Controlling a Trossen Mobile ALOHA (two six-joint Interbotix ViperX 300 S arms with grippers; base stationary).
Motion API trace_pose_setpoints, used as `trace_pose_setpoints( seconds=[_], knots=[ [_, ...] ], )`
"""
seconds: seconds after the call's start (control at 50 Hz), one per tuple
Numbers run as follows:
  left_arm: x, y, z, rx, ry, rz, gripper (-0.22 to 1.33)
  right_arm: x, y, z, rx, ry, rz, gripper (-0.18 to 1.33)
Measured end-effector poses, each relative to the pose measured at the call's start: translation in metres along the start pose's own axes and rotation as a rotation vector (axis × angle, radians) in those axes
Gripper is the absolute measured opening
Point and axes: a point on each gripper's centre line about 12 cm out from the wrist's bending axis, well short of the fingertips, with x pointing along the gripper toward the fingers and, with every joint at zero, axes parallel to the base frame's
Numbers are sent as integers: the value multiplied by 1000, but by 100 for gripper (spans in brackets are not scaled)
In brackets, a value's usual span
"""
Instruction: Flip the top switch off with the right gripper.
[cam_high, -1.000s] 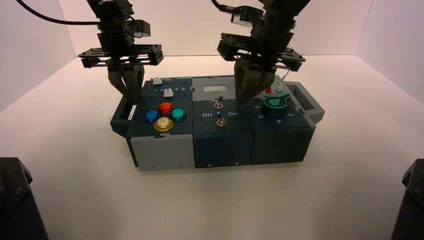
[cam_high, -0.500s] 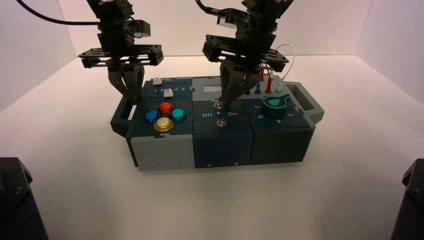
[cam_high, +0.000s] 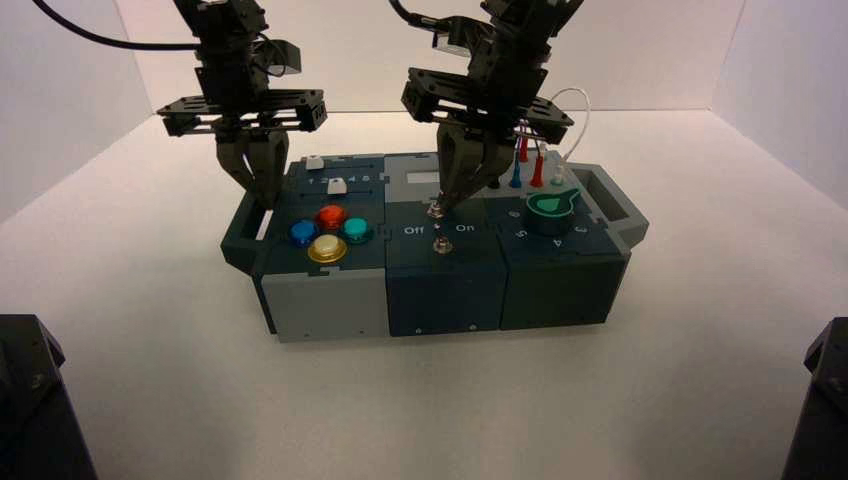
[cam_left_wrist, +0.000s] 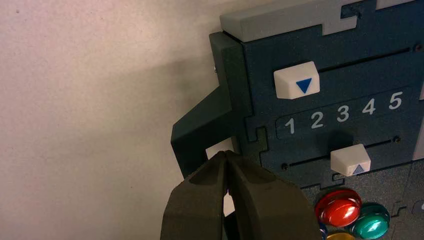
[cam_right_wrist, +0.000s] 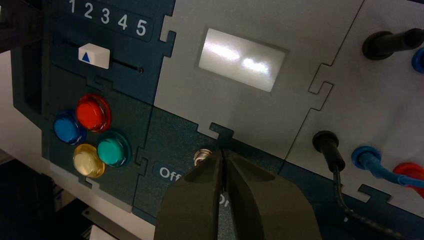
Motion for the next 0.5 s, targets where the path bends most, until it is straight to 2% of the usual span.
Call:
trace_pose_setpoints(
  seconds=[0.5],
  knots=[
    [0,0,0,0,0,0,-17,0,5,-8,-12,22,5,-14]
  ],
)
